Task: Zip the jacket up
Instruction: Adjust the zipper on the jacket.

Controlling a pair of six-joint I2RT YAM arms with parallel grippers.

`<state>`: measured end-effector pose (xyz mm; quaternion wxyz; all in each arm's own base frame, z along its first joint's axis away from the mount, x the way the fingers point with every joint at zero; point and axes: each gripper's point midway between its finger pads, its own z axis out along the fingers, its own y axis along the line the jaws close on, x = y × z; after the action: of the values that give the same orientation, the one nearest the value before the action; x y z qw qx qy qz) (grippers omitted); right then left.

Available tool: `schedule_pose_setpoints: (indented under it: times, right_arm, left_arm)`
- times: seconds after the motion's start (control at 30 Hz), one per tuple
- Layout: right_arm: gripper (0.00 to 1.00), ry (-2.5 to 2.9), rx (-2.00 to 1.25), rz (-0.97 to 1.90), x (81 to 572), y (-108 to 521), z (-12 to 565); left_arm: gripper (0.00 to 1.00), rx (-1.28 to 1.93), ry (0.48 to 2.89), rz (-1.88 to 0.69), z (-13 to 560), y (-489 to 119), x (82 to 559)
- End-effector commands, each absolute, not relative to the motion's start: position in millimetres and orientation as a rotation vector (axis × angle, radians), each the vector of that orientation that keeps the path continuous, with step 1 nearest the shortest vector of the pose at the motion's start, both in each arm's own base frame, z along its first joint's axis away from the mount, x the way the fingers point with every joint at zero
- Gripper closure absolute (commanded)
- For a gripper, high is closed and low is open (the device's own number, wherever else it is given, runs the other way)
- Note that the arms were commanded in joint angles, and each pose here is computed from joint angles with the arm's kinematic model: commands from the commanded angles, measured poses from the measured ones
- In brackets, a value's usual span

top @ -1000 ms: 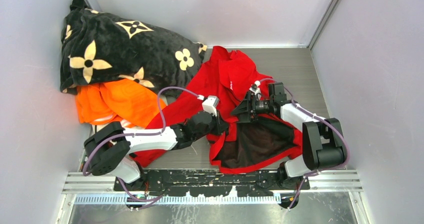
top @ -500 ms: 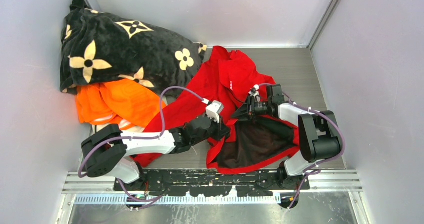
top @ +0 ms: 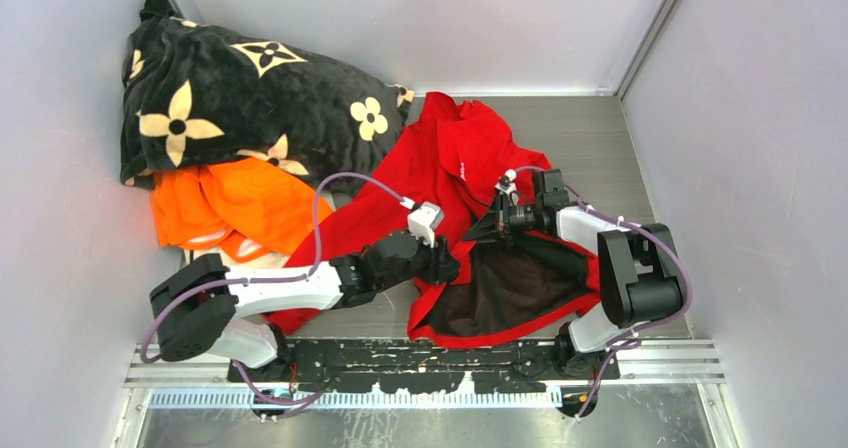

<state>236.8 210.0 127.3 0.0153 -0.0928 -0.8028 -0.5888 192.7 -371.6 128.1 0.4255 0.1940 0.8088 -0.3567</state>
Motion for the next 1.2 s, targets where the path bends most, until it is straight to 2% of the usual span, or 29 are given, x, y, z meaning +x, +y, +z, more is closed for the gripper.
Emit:
schedule_pose_setpoints:
  times: [0.0,0.1,0.17,0.37,0.53,0.8,1.0,1.1,1.17]
  right_arm:
    - [0.99,-2.602,-0.022,-1.929,234.9,208.6,154.8]
    - [0.99,-2.684,0.140,-1.945,229.5,205.9,159.9]
    - [0.99,-2.756,0.298,-1.930,223.0,204.1,161.3]
    - [0.99,-2.831,0.777,-1.887,192.6,214.0,159.7]
    - [0.99,-2.813,0.899,-1.882,186.5,216.5,154.9]
    - [0.99,-2.797,0.927,-1.911,185.6,221.2,154.2]
    - [0.99,-2.787,0.872,-1.941,187.7,224.1,155.3]
    - [0.99,-2.777,0.863,-1.951,186.8,224.7,155.9]
    - [0.99,-2.779,0.865,-1.949,186.6,224.6,155.7]
  left_arm:
    - [0.41,0.399,2.022,-0.997,154.9,-359.5,185.2]
    - [0.19,0.316,2.046,-1.085,165.9,-342.9,178.2]
    - [0.10,0.270,2.052,-1.150,175.0,-333.1,174.3]
    - [0.07,0.087,2.166,-1.415,187.5,-324.2,165.6]
    - [0.12,0.097,2.213,-1.643,193.1,-341.2,152.1]
    - [0.31,0.235,2.240,-1.845,185.4,-368.2,137.3]
    - [0.35,0.277,2.252,-1.890,177.1,-378.9,132.1]
    - [0.44,0.294,2.279,-1.875,170.1,-383.4,133.9]
    - [0.54,0.296,2.281,-1.882,167.4,-386.4,135.0]
